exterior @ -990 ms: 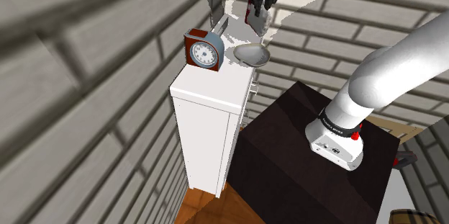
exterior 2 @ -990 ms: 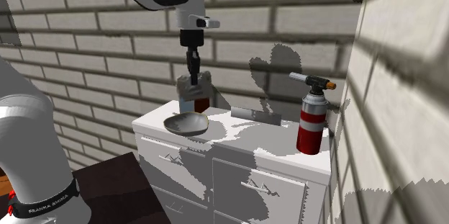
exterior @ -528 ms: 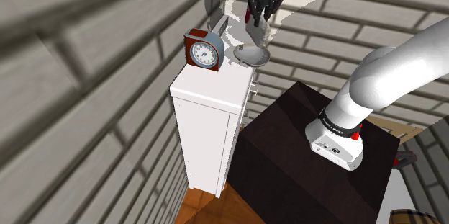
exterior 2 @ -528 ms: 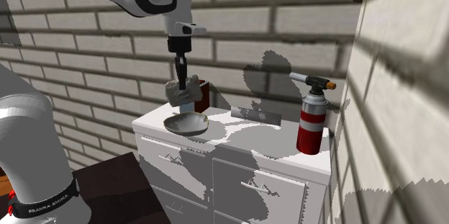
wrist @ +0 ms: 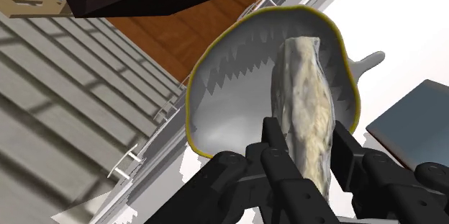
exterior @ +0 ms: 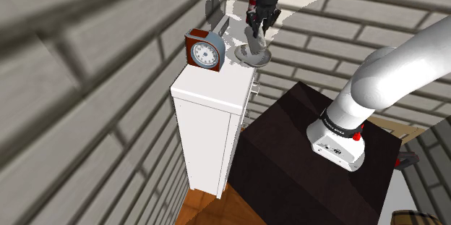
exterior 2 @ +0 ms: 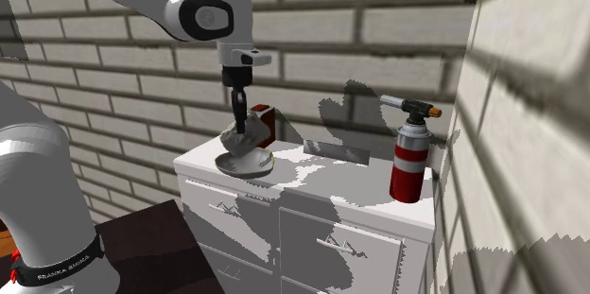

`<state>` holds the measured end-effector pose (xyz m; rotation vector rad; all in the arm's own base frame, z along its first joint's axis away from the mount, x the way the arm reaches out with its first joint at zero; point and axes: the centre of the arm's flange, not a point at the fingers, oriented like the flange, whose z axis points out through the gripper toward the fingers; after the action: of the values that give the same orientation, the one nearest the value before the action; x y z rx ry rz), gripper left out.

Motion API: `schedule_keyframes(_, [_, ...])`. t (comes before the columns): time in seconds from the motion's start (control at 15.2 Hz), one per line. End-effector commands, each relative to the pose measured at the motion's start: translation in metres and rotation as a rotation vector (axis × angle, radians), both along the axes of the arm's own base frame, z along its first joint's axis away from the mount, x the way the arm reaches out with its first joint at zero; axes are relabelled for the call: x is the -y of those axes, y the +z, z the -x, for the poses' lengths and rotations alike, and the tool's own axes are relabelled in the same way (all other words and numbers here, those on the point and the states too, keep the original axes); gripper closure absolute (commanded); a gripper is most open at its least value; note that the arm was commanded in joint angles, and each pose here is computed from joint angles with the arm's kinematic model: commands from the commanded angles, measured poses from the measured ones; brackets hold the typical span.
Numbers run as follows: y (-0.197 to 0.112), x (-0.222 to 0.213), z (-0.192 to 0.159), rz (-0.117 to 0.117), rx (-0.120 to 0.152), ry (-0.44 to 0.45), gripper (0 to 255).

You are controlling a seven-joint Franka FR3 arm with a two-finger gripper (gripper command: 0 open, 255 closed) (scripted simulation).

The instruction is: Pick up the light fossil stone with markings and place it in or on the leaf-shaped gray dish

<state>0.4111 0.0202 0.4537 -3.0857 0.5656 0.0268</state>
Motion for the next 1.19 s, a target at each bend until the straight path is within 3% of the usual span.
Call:
schedule_keyframes(0.0, [-0.010,-0.001,0.000,0.000,0.001,0.000,255])
schedule_keyframes(0.26, [-0.028,-0.001,0.000,0.000,0.001,0.000,255])
schedule_keyframes(0.73, [-0.028,-0.001,0.000,0.000,0.001,0.000,255])
schedule_keyframes(0.79, [-0.028,-0.001,0.000,0.000,0.001,0.000,0])
schedule_keyframes(1.12, [-0.028,-0.001,0.000,0.000,0.001,0.000,0])
